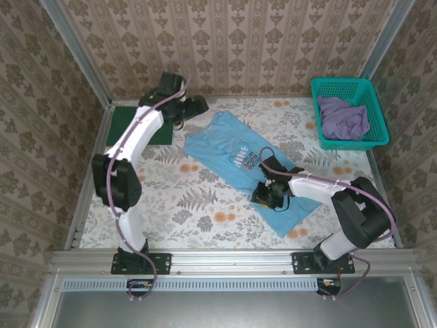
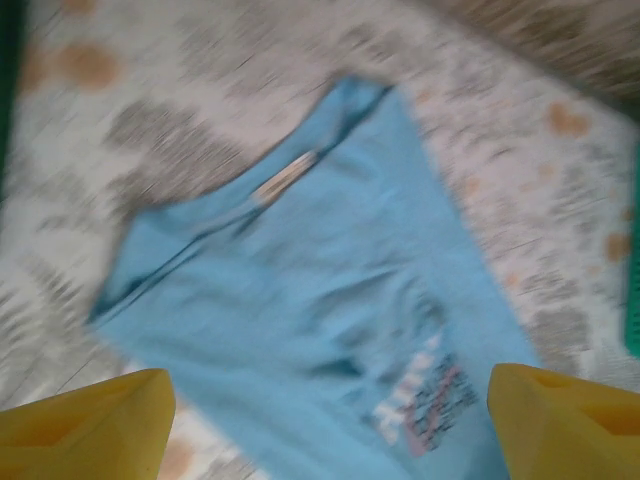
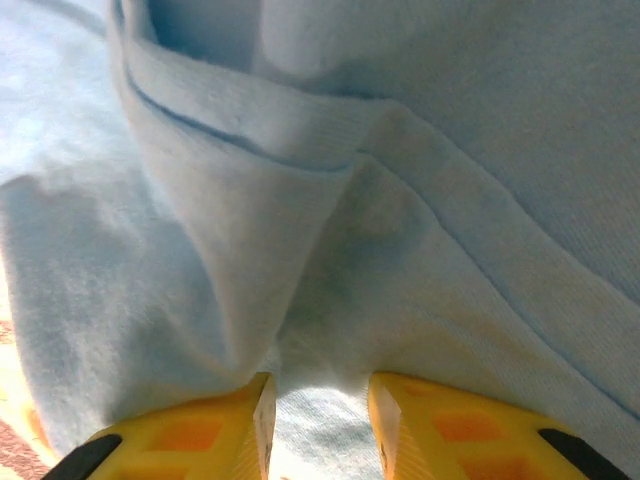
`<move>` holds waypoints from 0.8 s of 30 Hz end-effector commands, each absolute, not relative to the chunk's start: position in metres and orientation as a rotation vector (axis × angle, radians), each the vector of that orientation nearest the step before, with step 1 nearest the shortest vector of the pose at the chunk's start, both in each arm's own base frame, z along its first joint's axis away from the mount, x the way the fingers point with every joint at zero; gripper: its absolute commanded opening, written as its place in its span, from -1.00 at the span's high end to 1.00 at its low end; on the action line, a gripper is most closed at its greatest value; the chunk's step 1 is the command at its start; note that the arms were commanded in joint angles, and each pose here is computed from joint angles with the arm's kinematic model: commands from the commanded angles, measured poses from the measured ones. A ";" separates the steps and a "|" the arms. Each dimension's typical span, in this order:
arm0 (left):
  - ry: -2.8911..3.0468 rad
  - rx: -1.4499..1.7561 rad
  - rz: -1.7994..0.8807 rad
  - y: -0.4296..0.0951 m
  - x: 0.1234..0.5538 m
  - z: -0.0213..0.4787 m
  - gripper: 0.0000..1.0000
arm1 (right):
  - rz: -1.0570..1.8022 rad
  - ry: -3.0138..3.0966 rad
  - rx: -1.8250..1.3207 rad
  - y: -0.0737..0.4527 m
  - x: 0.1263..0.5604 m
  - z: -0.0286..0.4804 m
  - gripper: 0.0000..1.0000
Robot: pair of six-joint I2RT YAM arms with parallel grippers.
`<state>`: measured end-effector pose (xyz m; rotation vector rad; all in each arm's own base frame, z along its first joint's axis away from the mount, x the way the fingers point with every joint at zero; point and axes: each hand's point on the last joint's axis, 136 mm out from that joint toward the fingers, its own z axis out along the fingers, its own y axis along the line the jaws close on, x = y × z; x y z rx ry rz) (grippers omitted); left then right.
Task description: Fold and stack the t-shirts
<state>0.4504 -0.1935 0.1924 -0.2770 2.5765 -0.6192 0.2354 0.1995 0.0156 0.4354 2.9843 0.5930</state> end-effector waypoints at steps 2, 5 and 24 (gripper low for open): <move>2.747 -0.431 -0.478 -0.150 0.409 0.130 -0.61 | 0.571 3.081 0.528 0.224 0.217 -0.003 0.29; 2.792 -0.459 -0.502 -0.144 0.394 0.106 -0.50 | 0.589 3.113 0.419 0.251 0.214 0.000 0.29; 3.007 -0.247 -0.276 -0.222 0.449 -0.006 -0.28 | 0.630 3.178 0.117 0.286 0.204 0.018 0.29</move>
